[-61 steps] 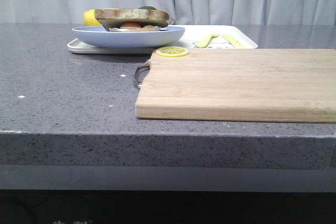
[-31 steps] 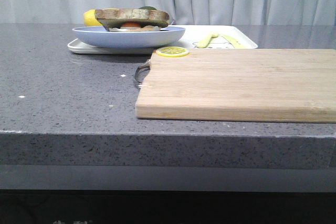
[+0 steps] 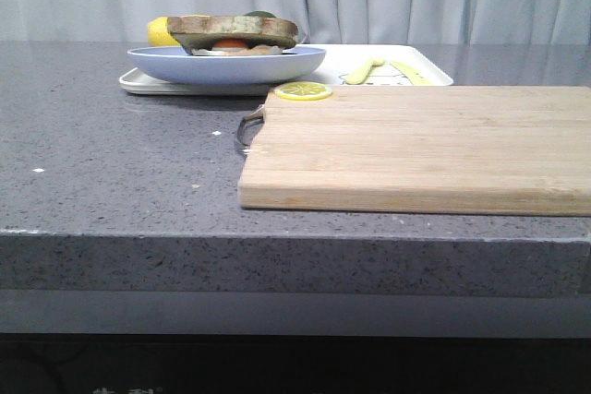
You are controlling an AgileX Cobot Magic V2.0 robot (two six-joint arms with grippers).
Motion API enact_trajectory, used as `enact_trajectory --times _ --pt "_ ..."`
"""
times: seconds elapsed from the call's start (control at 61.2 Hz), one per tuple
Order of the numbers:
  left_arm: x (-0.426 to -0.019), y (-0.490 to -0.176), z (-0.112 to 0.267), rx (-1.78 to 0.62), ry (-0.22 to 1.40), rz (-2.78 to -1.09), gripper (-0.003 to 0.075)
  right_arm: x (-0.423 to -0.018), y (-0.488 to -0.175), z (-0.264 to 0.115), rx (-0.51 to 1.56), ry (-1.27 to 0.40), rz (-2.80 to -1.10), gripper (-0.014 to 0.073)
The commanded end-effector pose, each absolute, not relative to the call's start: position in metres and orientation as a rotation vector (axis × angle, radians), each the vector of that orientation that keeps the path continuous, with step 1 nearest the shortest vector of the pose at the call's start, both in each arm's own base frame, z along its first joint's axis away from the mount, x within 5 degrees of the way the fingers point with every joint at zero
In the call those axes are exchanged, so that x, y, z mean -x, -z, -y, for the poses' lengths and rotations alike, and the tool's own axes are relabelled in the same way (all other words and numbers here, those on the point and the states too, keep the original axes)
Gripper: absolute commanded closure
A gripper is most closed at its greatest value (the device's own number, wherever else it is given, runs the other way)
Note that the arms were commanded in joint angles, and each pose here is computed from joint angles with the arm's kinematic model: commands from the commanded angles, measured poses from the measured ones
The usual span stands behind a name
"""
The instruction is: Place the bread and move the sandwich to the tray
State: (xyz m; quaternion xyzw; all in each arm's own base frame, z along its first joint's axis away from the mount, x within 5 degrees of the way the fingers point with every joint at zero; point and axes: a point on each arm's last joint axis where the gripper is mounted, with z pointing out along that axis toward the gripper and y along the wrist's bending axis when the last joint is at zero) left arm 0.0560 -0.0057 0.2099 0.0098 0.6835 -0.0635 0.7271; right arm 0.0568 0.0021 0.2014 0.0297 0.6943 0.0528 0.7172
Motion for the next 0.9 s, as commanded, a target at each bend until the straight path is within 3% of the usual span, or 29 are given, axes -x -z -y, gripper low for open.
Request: enact_trajectory --times 0.0,0.883 --pt "-0.0532 -0.2182 0.0053 -0.017 0.146 -1.406 0.0741 -0.0545 -0.2109 0.0003 -0.078 -0.095 -1.429 0.0666" --pt "-0.0532 -0.2182 0.0053 -0.017 0.146 -1.406 0.0741 -0.0545 -0.2110 -0.0001 -0.075 -0.089 -1.428 0.0666"
